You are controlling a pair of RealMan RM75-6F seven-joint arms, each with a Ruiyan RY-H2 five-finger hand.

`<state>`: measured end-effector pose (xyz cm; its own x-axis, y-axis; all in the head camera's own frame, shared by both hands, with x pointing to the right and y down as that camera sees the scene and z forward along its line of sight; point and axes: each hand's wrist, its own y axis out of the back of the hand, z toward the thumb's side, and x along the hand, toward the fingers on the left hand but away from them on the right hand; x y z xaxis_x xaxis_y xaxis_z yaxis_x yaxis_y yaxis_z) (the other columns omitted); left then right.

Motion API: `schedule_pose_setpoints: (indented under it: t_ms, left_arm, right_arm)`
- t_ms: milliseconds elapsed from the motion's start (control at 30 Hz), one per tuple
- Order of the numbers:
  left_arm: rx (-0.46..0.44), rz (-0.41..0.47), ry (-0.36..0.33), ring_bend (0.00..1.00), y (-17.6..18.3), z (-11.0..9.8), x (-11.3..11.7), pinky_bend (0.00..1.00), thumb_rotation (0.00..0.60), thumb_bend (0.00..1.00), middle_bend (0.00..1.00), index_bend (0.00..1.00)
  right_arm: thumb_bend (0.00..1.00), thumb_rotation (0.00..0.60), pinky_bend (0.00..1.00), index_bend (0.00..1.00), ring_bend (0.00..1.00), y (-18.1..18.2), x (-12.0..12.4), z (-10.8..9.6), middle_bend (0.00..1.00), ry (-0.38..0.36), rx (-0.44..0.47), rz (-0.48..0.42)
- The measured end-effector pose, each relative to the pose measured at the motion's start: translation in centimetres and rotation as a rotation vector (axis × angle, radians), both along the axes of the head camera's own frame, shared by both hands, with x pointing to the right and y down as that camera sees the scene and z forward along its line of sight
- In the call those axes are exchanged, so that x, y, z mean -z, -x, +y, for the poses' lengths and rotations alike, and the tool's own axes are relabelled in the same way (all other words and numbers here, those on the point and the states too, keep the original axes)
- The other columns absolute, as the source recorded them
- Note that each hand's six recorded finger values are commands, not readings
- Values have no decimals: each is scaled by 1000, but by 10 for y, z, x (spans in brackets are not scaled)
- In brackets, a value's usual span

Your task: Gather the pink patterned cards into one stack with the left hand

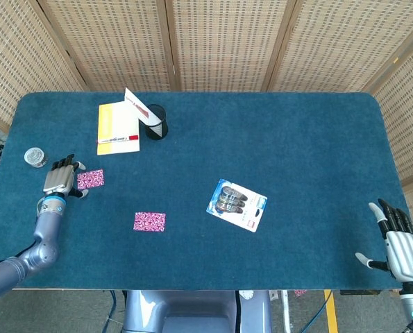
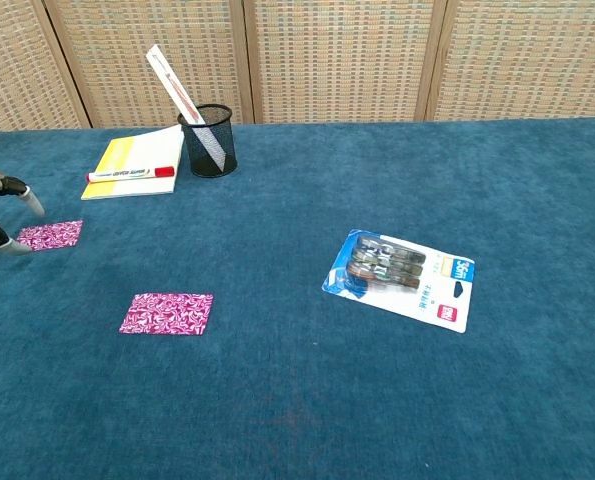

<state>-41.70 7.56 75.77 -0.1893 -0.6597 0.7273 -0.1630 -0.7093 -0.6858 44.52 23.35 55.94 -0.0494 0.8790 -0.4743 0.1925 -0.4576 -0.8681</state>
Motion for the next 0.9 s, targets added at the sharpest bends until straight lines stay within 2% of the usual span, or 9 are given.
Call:
schedule_pose_setpoints:
  t_ms: [700, 800, 900]
  left_arm:
    - [1, -13, 23, 0, -3, -2, -14, 0, 600, 299, 0, 272]
    - [0, -15, 25, 0, -4, -1, -15, 0, 600, 305, 0, 314]
    - [0, -18, 23, 0, -5, 0, -17, 0, 600, 319, 0, 405]
  right_arm:
    - [131, 600, 0, 15, 0, 0, 0, 0, 0, 0, -1, 1]
    - [131, 600, 0, 15, 0, 0, 0, 0, 0, 1, -1, 1]
    - [131, 600, 0, 15, 0, 0, 0, 0, 0, 1, -1, 1]
